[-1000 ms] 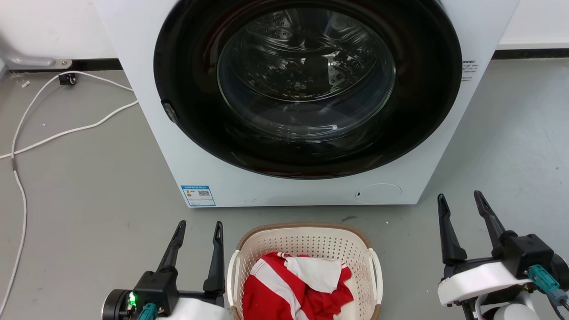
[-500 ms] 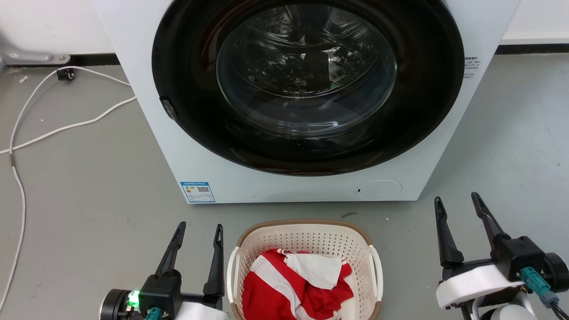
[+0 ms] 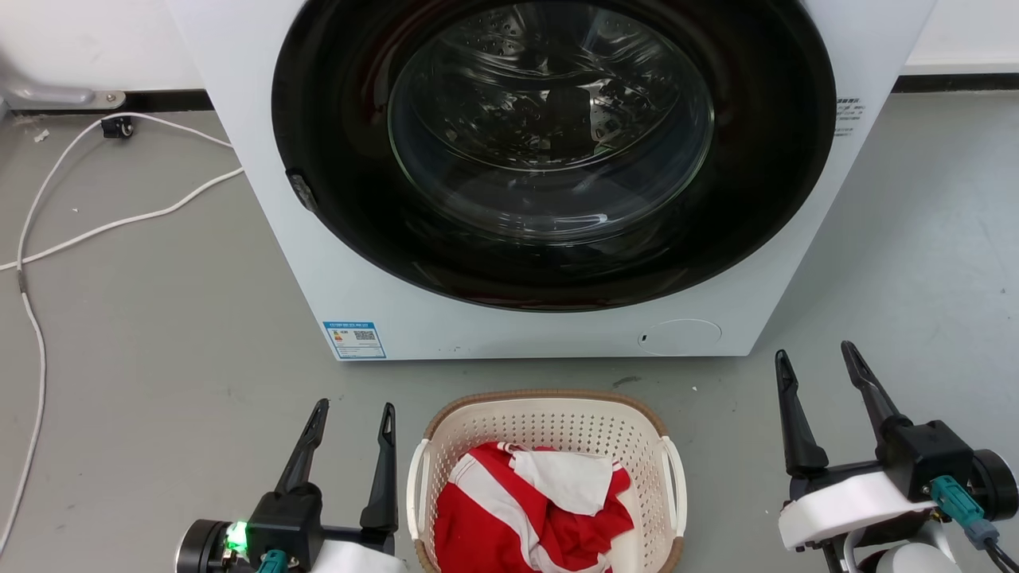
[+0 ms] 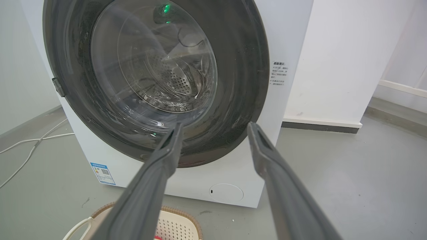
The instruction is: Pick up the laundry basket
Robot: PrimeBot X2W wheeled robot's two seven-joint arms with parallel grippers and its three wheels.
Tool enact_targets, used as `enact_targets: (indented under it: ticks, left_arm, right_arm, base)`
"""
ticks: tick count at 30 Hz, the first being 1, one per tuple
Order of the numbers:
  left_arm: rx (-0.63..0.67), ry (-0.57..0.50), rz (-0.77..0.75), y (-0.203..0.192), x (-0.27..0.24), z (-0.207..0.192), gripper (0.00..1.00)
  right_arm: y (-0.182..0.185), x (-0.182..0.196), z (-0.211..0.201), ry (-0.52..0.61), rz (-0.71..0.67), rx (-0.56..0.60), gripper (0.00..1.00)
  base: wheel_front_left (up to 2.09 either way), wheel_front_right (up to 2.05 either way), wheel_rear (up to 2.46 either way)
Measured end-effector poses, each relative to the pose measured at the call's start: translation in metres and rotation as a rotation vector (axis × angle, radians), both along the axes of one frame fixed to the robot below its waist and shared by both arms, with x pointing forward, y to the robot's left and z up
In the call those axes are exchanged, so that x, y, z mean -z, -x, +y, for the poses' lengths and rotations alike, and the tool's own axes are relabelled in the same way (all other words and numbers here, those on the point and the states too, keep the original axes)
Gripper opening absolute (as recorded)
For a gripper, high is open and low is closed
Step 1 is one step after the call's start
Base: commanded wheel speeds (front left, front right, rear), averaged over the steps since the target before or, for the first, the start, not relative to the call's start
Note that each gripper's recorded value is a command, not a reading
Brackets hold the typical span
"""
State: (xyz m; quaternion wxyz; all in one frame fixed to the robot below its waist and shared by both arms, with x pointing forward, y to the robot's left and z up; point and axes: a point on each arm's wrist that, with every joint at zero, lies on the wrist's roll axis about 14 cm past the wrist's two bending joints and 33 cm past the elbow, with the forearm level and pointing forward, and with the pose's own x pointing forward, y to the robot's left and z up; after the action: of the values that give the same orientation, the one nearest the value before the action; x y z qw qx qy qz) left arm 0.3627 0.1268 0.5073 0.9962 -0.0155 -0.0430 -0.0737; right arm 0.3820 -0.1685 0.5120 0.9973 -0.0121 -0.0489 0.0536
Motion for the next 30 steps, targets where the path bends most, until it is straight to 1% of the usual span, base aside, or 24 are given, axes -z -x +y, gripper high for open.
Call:
enact_targets:
  ticks: [6,10,16,22,26,30]
  left_arm:
    - [-0.004,0.004,0.039,-0.002,0.012,0.000,1.00]
    - [-0.003,0.004,0.074,-0.009,0.024,-0.002,1.00]
    - [0.006,-0.017,0.161,-0.034,0.058,-0.005,1.00]
    - [0.038,-0.042,0.252,-0.075,0.101,-0.006,1.00]
    - [0.084,-0.067,0.336,-0.097,0.140,-0.010,1.00]
    - [0.115,-0.084,0.438,-0.109,0.185,-0.012,1.00]
  right_arm:
    - [-0.003,0.004,-0.001,-0.002,0.010,0.004,1.00]
    - [-0.009,0.014,-0.001,-0.003,0.040,0.004,1.00]
    - [-0.036,0.033,0.006,0.001,0.090,-0.021,1.00]
    - [-0.068,0.074,0.007,-0.001,0.187,-0.026,1.00]
    - [-0.082,0.116,0.007,-0.004,0.294,-0.030,1.00]
    - [-0.090,0.166,0.005,-0.025,0.440,-0.020,1.00]
  base:
    - [0.00,0.00,0.00]
    - [0.00,0.00,0.00]
    - [0.00,0.00,0.00]
    - [0.00,0.00,0.00]
    - [0.00,0.00,0.00]
    - [0.00,0.00,0.00]
